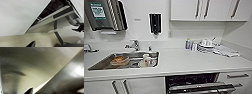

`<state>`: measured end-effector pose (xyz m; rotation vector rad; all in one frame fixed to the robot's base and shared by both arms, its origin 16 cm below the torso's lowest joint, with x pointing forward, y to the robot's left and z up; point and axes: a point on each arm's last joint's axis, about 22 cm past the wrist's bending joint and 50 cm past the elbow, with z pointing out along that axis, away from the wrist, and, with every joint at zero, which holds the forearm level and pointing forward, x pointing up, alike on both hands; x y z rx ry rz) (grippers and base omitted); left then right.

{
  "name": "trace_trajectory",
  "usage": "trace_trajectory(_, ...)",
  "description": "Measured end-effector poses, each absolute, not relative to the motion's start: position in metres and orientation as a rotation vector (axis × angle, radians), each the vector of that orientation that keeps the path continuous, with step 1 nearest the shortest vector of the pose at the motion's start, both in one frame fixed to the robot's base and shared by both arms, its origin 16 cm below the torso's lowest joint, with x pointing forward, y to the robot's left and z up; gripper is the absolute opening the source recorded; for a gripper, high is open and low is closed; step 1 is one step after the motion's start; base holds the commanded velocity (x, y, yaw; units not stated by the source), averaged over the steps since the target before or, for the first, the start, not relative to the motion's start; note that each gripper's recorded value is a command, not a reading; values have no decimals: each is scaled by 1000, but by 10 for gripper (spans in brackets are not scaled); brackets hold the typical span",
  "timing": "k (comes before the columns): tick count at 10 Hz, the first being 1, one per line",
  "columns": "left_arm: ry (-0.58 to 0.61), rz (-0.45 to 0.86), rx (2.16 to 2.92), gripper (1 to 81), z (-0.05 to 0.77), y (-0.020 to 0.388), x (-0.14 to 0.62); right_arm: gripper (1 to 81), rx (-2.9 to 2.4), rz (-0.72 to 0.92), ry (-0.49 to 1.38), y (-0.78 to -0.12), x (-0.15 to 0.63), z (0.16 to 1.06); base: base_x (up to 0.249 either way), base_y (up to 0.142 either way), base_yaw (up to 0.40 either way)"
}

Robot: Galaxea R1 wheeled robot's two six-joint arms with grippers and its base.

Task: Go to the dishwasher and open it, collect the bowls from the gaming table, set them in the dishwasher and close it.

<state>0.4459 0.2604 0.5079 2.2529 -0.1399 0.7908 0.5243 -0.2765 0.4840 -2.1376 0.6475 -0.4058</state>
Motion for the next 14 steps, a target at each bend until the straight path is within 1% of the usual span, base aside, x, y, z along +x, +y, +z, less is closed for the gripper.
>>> trace_trajectory(3,-142,794,2247,811,509,258,447,811,-2177,-337,668,-274,506,459,-105,0,0)
trace_trajectory(5,-140,782,2247,811,506,256,443,811,-2249,-186,687,-272,467,428,-108,0,0)
trace_trajectory(6,-142,781,2244,811,507,255,443,811,-2250,-168,721,-272,457,412,-108,0,0)
trace_trajectory(7,-142,780,2245,811,506,255,443,811,-2243,-159,749,-271,456,406,-108,0,0)
trace_trajectory(9,-138,776,2246,811,503,253,442,811,-2247,-198,729,-270,475,407,-108,0,0)
trace_trajectory(10,-135,769,2248,811,500,253,441,811,-2262,-235,674,-268,482,408,-109,0,0)
trace_trajectory(11,-135,767,2255,811,498,255,440,811,-2289,-226,611,-261,480,407,-111,0,0)
trace_trajectory(12,-134,767,2259,811,496,256,440,811,-2306,-179,582,-250,466,399,-112,0,0)
trace_trajectory(13,-133,769,2257,811,496,256,441,811,-2363,-71,543,-243,436,378,-115,0,0)
trace_trajectory(14,-134,765,2254,811,496,254,441,811,-2387,13,551,-239,406,359,-117,0,0)
